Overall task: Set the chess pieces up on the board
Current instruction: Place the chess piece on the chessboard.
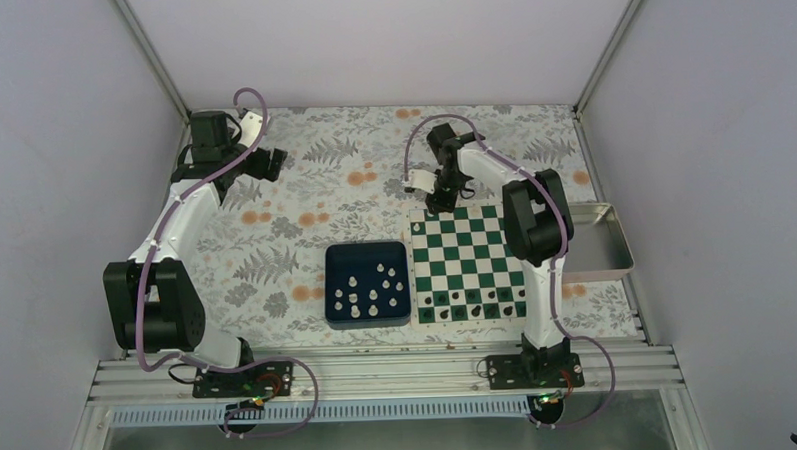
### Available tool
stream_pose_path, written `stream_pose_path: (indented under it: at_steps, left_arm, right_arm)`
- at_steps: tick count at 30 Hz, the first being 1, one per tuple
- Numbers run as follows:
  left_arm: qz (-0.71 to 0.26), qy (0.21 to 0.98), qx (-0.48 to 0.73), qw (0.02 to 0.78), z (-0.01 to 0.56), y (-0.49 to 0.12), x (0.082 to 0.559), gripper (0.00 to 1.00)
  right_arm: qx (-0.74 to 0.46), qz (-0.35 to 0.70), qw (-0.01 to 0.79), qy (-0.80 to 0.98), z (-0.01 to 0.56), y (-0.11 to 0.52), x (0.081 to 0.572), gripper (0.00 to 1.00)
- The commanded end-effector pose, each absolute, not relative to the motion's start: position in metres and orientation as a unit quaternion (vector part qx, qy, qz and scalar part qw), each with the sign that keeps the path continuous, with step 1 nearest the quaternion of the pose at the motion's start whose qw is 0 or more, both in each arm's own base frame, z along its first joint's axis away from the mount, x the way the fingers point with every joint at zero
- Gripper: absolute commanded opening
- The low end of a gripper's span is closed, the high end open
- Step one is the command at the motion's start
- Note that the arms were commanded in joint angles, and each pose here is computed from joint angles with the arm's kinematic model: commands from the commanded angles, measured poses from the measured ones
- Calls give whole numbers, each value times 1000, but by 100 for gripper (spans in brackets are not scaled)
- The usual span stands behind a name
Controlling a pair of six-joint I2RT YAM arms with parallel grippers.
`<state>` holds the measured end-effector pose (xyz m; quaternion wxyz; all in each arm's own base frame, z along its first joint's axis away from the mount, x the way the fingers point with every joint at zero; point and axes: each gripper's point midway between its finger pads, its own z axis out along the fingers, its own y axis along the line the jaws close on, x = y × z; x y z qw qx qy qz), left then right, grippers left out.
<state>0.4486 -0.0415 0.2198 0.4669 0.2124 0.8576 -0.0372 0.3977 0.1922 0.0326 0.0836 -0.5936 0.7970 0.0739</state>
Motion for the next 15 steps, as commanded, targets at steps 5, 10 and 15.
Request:
stream_pose_path:
  at_steps: [5, 10, 15]
  left_arm:
    - [-41, 850, 219, 477, 229, -43, 446, 100]
    - [-41, 850, 220, 478, 230, -43, 446, 100]
    - [-41, 850, 219, 478, 230, -43, 447, 100]
  right_arm:
    - [-593, 57, 107, 796, 56, 189, 405, 32]
    - [-593, 41, 148, 790, 100, 194, 414, 37]
    - [-629, 29, 181, 756, 143, 234, 396, 40]
